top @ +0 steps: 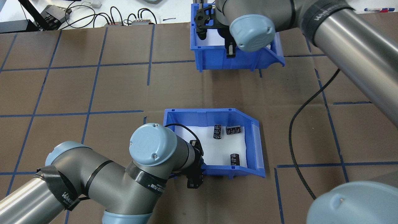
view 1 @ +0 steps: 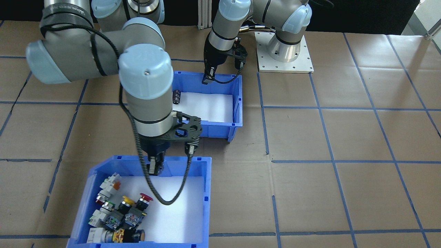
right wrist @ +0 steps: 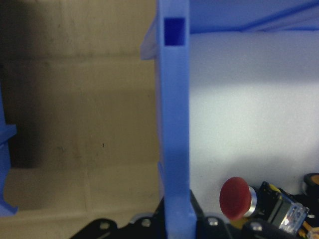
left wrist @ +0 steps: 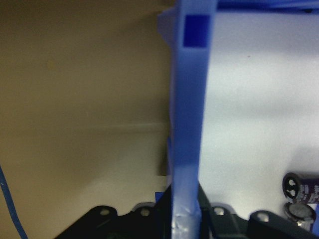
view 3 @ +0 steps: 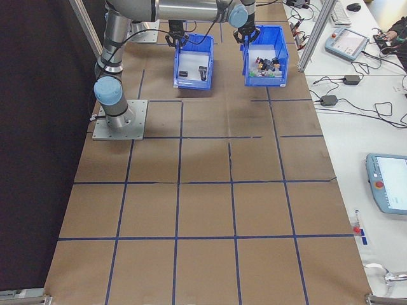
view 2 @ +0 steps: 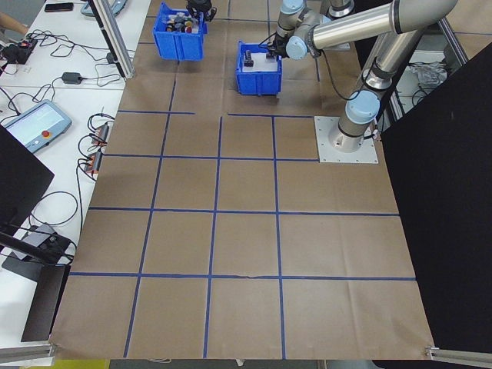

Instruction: Place battery box in front

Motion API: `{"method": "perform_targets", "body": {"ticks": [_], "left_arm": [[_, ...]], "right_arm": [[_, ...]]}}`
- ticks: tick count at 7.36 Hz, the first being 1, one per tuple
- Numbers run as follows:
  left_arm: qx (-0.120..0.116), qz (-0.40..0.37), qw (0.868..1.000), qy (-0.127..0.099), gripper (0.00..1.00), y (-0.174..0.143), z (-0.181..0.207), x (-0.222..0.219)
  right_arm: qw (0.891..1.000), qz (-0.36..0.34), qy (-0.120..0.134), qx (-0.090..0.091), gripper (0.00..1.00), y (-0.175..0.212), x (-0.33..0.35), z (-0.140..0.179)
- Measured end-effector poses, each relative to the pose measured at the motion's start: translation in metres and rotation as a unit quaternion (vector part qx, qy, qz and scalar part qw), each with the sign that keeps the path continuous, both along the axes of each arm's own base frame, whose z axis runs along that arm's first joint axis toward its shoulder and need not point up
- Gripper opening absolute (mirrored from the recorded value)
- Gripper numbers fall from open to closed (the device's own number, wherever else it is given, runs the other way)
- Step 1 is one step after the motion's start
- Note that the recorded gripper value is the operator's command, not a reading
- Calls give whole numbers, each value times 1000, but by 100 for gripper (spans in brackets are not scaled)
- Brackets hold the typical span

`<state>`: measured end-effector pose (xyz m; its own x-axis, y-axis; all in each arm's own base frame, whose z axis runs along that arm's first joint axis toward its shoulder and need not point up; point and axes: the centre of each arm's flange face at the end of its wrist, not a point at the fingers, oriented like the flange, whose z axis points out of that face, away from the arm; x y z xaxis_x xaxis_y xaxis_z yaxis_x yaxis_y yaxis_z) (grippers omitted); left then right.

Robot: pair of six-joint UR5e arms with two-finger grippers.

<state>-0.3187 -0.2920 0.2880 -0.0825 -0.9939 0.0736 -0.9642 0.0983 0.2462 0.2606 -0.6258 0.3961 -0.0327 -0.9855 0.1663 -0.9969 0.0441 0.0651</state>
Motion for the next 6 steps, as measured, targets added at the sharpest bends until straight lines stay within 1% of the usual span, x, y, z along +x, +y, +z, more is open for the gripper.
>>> {"method": "perform_targets", "body": {"ticks": [1,3,5,6], "left_arm": [[-15,-14,1000,-1,0,-10,10,15],[-34,-29,999,-12,0,-47,29,76],[-49,-42,998,-21,0,-91,40,131],[-54,-46,997,-22,0,-120,47,142]], "right_arm": [[1000,6,7,-1,0,0,-46,11],[1000,11,20,6,0,12,-143,23],[999,17,28,25,0,39,-217,19],[999,16,28,35,0,58,-238,12]]}}
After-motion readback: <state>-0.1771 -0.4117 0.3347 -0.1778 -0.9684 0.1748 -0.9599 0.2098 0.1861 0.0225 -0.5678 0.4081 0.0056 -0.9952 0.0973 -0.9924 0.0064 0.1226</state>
